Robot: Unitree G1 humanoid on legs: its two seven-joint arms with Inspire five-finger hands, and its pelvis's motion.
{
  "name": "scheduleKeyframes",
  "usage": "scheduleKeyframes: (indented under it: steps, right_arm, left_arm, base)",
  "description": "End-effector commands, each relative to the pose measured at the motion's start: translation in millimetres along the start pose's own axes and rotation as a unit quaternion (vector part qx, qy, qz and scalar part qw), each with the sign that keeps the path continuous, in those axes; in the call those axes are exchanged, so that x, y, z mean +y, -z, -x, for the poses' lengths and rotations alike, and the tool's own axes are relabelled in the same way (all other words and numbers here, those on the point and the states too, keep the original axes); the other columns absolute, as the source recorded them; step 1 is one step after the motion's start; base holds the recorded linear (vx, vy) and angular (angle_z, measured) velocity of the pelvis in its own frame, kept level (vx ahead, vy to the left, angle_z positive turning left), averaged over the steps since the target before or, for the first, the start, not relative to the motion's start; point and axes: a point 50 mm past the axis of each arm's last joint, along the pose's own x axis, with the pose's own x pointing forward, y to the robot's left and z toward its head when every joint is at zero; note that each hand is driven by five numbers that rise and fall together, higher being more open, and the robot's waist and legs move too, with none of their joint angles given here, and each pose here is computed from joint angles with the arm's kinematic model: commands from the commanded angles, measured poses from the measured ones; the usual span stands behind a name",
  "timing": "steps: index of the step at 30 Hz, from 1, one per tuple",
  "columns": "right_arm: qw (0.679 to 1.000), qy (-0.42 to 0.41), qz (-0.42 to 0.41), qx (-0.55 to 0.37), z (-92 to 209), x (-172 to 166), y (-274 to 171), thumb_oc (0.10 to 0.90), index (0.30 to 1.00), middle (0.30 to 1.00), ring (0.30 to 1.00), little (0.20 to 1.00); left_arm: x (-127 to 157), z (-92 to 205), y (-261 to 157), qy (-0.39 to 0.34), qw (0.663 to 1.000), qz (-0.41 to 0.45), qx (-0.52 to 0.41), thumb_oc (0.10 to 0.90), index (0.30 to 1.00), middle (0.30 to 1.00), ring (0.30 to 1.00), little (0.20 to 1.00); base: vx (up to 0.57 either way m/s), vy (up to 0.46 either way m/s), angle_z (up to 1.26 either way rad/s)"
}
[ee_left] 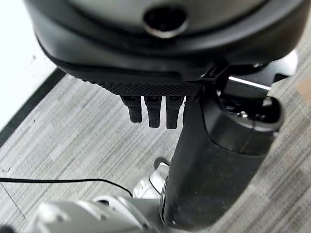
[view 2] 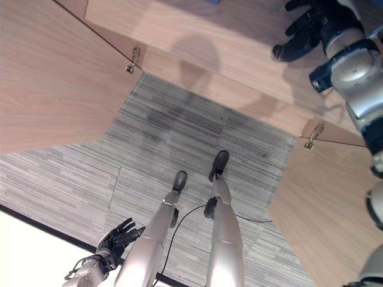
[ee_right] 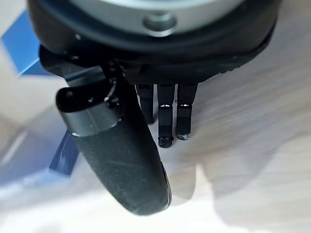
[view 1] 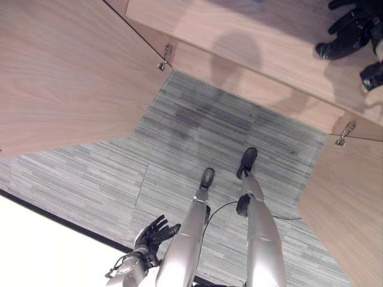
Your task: Put the empty folder in the office cabinet
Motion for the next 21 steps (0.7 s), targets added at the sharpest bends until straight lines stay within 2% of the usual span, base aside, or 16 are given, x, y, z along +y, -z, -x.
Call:
scheduleKeyframes:
  steps: [1,3,6,7,8,17,18,19,21]
  right_arm:
    - [0.964,-0.183,0.162,0.102,38,37,67,0.8,0.9,0.9,0.9,0.9]
    - [0.96,-0.211,0.162,0.091,43,48,67,0.8,0.9,0.9,0.9,0.9]
    - [0.94,-0.298,0.156,0.051,57,79,57,0.8,0.9,0.9,0.9,0.9]
    - [0.94,-0.298,0.156,0.051,57,79,57,0.8,0.9,0.9,0.9,0.9]
    - [0.93,-0.335,0.146,0.032,65,96,52,0.8,0.9,0.9,0.9,0.9]
    - [0.891,-0.435,0.123,-0.038,92,145,27,0.8,0.9,0.9,0.9,0.9]
    - [0.871,-0.475,0.117,-0.049,103,158,22,0.8,0.9,0.9,0.9,0.9]
    - [0.871,-0.475,0.117,-0.049,103,158,22,0.8,0.9,0.9,0.9,0.9]
    - [0.843,-0.523,0.109,-0.064,115,173,14,0.8,0.9,0.9,0.9,0.9]
  left_arm:
    - [47,41,44,-0.043,0.997,-0.007,0.057,0.8,0.9,0.9,0.9,0.9]
    - [46,41,44,-0.041,0.998,-0.007,0.057,0.8,0.9,0.9,0.9,0.9]
    - [43,38,39,-0.031,0.998,-0.004,0.046,0.8,0.9,0.9,0.9,0.9]
    - [43,38,39,-0.031,0.998,-0.004,0.046,0.8,0.9,0.9,0.9,0.9]
    - [40,38,36,-0.023,0.999,-0.003,0.039,0.8,0.9,0.9,0.9,0.9]
    - [34,34,25,-0.01,1.0,-0.005,0.021,0.8,0.9,0.9,0.9,0.9]
    - [34,35,22,-0.004,1.0,-0.015,0.02,0.8,0.9,0.9,0.9,0.9]
    - [34,35,22,-0.004,1.0,-0.015,0.02,0.8,0.9,0.9,0.9,0.9]
    - [31,33,17,0.009,1.0,-0.025,0.015,0.8,0.9,0.9,0.9,0.9]
  base:
    - [0.01,-0.033,0.05]
    - [0.0,0.0,0.0]
    - [0.0,0.0,0.0]
    - [0.0,0.0,0.0]
    - [0.0,0.0,0.0]
    - [-0.01,-0.003,-0.06]
    - [-0.01,-0.007,-0.05]
    - [-0.02,-0.016,-0.05]
    - [-0.02,-0.015,-0.04]
